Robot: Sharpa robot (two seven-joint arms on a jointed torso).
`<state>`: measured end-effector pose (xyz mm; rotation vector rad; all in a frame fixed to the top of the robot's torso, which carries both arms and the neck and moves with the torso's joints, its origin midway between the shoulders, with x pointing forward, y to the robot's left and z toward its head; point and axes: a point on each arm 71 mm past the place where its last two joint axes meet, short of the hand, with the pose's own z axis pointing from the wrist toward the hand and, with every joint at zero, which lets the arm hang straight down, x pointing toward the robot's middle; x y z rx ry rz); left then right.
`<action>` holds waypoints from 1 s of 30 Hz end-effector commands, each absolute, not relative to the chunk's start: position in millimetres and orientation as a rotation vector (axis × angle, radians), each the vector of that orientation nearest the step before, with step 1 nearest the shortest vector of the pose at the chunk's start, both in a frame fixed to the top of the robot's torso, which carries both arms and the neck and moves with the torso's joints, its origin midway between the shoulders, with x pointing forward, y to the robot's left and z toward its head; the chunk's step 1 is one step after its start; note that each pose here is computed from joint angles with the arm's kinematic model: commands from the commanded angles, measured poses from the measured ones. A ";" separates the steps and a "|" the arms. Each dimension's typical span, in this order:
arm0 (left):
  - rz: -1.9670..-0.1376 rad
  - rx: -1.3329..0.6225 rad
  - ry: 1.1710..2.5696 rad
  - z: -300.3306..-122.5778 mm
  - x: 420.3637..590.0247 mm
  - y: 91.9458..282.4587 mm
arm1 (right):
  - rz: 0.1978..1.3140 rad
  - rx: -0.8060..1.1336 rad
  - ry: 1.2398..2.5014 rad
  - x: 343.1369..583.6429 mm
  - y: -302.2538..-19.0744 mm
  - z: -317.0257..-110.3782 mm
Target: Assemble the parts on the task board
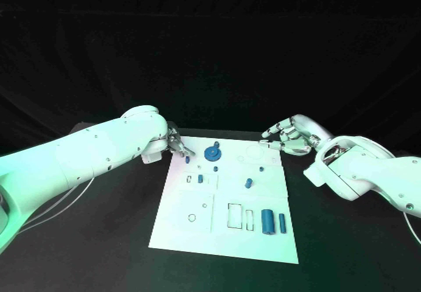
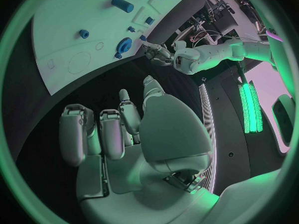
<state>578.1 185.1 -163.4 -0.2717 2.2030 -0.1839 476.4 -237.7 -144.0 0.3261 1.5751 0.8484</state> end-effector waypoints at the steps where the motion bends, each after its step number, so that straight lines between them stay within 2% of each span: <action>1: -0.186 -0.236 2.236 -165.2 576.7 182.6 | 0.859 0.311 1.582 476.0 -236.1 -144.6; 30: -0.219 -0.261 2.257 -169.4 575.9 181.2 | 0.864 0.307 1.584 476.1 -234.5 -144.8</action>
